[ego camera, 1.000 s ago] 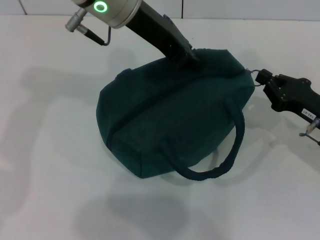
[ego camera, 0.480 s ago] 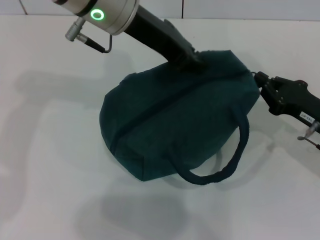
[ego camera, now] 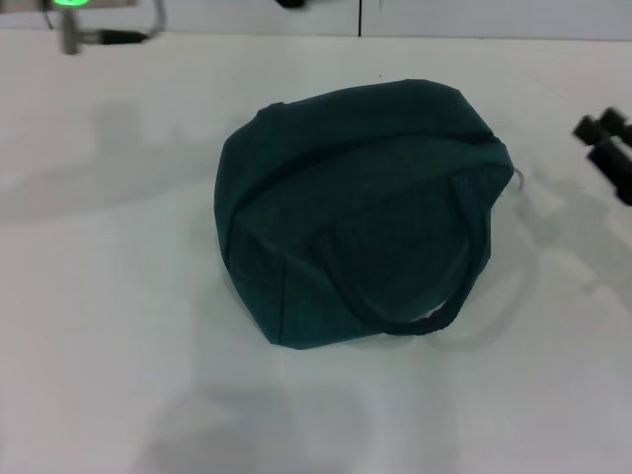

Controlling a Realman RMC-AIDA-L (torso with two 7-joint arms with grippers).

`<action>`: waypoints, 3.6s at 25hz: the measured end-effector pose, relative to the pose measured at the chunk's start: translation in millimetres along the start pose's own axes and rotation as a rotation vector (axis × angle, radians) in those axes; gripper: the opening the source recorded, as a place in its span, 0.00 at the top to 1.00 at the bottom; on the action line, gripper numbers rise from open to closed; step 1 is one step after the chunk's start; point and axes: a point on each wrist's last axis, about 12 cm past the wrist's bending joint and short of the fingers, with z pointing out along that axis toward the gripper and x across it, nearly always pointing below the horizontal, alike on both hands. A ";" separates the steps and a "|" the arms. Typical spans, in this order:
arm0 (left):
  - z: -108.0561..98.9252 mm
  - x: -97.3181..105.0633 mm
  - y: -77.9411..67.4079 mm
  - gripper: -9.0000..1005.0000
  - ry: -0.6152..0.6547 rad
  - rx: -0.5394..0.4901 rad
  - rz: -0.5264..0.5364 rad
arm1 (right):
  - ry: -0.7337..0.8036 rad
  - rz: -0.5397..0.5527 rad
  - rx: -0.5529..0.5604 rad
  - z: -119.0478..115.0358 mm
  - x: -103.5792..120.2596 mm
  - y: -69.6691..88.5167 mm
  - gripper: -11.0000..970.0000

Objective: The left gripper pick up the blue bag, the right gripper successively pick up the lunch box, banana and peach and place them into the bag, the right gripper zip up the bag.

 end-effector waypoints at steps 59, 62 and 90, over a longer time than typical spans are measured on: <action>-93.2 149.4 -66.3 0.32 -0.298 0.063 -0.091 | 0.411 -0.211 -0.928 83.2 -98.0 63.5 0.17; -92.8 149.5 -66.5 0.32 -0.297 0.066 -0.092 | 0.412 -0.210 -0.928 82.9 -98.0 63.5 0.17; -86.6 147.5 -65.1 0.32 -0.285 0.092 -0.095 | 0.390 -0.192 -0.943 77.0 -99.5 63.3 0.17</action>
